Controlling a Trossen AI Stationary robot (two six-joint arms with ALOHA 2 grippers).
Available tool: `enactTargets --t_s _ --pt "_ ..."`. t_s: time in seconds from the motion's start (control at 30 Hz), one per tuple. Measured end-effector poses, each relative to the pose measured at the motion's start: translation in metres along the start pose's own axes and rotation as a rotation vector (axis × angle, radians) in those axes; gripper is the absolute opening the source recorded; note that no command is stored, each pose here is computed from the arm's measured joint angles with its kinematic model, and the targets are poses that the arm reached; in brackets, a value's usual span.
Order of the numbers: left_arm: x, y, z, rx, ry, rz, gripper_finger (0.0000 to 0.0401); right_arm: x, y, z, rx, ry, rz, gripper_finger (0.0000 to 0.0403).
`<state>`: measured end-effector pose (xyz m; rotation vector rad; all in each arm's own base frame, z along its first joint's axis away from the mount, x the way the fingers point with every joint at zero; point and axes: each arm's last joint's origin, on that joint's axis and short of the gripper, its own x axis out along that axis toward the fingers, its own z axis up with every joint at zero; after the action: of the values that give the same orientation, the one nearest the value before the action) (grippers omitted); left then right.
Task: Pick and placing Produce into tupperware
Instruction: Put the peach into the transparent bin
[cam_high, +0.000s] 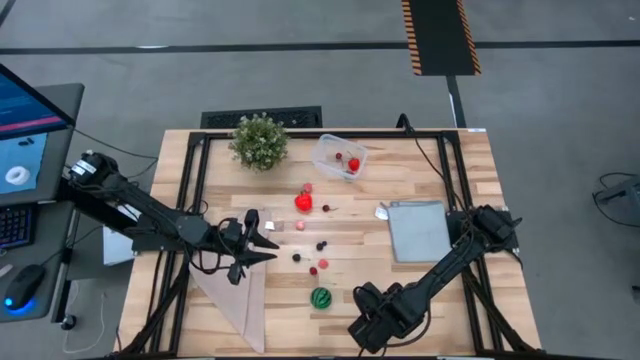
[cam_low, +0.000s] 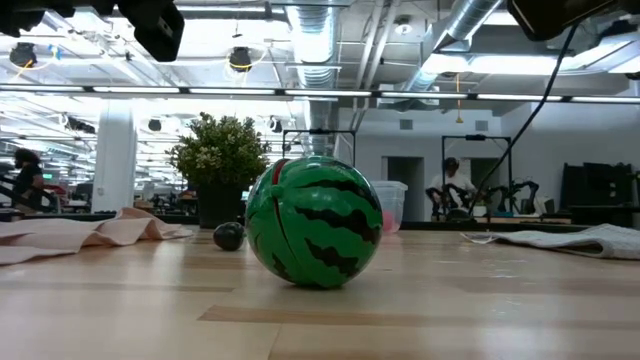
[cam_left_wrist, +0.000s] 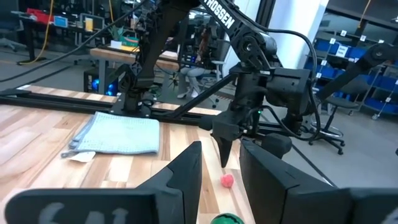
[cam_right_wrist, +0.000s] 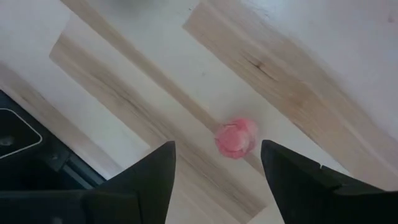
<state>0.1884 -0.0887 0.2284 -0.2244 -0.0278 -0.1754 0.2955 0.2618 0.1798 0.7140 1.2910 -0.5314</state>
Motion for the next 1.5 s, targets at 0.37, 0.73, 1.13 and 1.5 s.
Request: enactTargets --t_s 0.37,0.73,1.13,1.5 --pt "0.000 0.000 -0.001 0.003 0.008 0.009 0.0097 0.000 -0.001 0.001 0.026 -0.033 -0.013 0.0260" --pt "0.000 0.001 -0.002 0.004 0.013 0.013 0.0097 0.021 0.004 -0.009 0.017 -0.016 -0.024 0.0260" --pt "0.001 0.001 -0.002 -0.001 0.010 0.019 0.0097 0.031 0.005 -0.013 0.008 0.010 -0.030 0.0260" --pt "0.001 0.001 -0.002 0.000 0.014 0.019 0.0097 0.031 0.005 -0.015 0.033 0.023 -0.030 0.0248"
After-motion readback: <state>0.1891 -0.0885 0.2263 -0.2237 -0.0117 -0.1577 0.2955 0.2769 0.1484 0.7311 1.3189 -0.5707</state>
